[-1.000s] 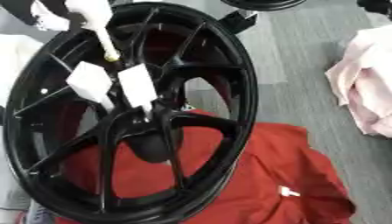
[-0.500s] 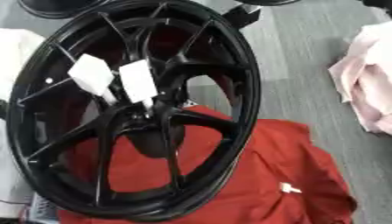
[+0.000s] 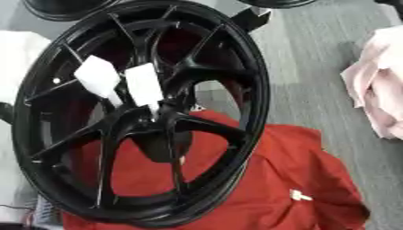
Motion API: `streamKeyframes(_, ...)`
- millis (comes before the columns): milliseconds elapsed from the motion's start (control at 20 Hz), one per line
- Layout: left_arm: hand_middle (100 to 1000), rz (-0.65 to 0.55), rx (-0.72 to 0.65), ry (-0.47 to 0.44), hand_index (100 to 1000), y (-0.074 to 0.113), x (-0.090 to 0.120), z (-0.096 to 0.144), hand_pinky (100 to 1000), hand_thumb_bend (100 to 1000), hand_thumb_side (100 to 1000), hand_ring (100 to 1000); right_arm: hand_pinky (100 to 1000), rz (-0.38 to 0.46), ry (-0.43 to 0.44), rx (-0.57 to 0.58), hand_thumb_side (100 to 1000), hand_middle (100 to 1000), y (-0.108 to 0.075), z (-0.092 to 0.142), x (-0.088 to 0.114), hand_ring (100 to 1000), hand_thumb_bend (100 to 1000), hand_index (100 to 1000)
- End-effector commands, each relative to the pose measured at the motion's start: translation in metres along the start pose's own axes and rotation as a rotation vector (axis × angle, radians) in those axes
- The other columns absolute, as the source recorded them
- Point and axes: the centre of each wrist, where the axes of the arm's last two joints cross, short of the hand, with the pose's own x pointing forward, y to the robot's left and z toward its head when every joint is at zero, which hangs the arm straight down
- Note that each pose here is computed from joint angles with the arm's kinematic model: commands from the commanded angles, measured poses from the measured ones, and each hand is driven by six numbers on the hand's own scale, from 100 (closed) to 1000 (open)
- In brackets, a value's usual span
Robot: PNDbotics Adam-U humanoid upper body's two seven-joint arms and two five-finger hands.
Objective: Pull the pin out of the wheel hub.
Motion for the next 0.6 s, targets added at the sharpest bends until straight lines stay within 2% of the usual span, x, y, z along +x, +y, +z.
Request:
streamKeyframes(50, 317, -0.024, 0.041, 0.062, 416, 0.011, -0.014, 0.011, 683, 100, 158, 463, 762, 0.013, -0.052, -0.005, 642, 562, -0.004, -0.006, 0.013, 639, 100, 620)
streamKeyframes(100, 326, -0.017, 0.025, 0.081, 424, 0.003, -0.020, 0.013, 685, 100, 158, 469, 762, 0.009, -0.055, -0.004, 642, 562, -0.004, -0.006, 0.014, 639, 100, 620)
streamKeyframes(200, 447, -0.004, -0.014, 0.109, 541, -0.012, -0.029, 0.014, 720, 100, 155, 539, 762, 0.003, -0.059, -0.001, 642, 562, -0.003, -0.007, 0.015, 639, 100, 620)
streamKeyframes(300, 690, 0.018, -0.077, 0.111, 795, -0.025, -0.035, 0.015, 806, 100, 402, 728, 762, 0.000, -0.056, -0.001, 644, 562, -0.002, -0.007, 0.015, 639, 100, 620)
streamKeyframes(350, 793, 0.032, -0.116, 0.107, 876, -0.029, -0.037, 0.016, 848, 100, 561, 807, 762, -0.001, -0.055, -0.001, 644, 562, -0.002, -0.007, 0.014, 639, 100, 619)
streamKeyframes(400, 827, 0.044, -0.152, 0.105, 897, -0.031, -0.039, 0.017, 868, 167, 663, 837, 762, -0.002, -0.055, -0.002, 644, 562, -0.002, -0.007, 0.014, 639, 100, 619)
streamKeyframes(450, 865, 0.046, -0.174, 0.107, 921, -0.032, -0.040, 0.018, 884, 297, 831, 869, 762, -0.003, -0.056, -0.003, 645, 562, -0.002, -0.007, 0.015, 639, 100, 619)
streamKeyframes(500, 877, 0.043, -0.185, 0.114, 931, -0.033, -0.041, 0.019, 887, 306, 889, 875, 762, -0.005, -0.056, -0.003, 646, 562, -0.002, -0.007, 0.015, 639, 100, 619)
streamKeyframes(600, 873, 0.042, -0.191, 0.125, 930, -0.035, -0.041, 0.020, 879, 267, 908, 867, 762, -0.007, -0.056, -0.001, 646, 562, -0.001, -0.007, 0.015, 639, 100, 619)
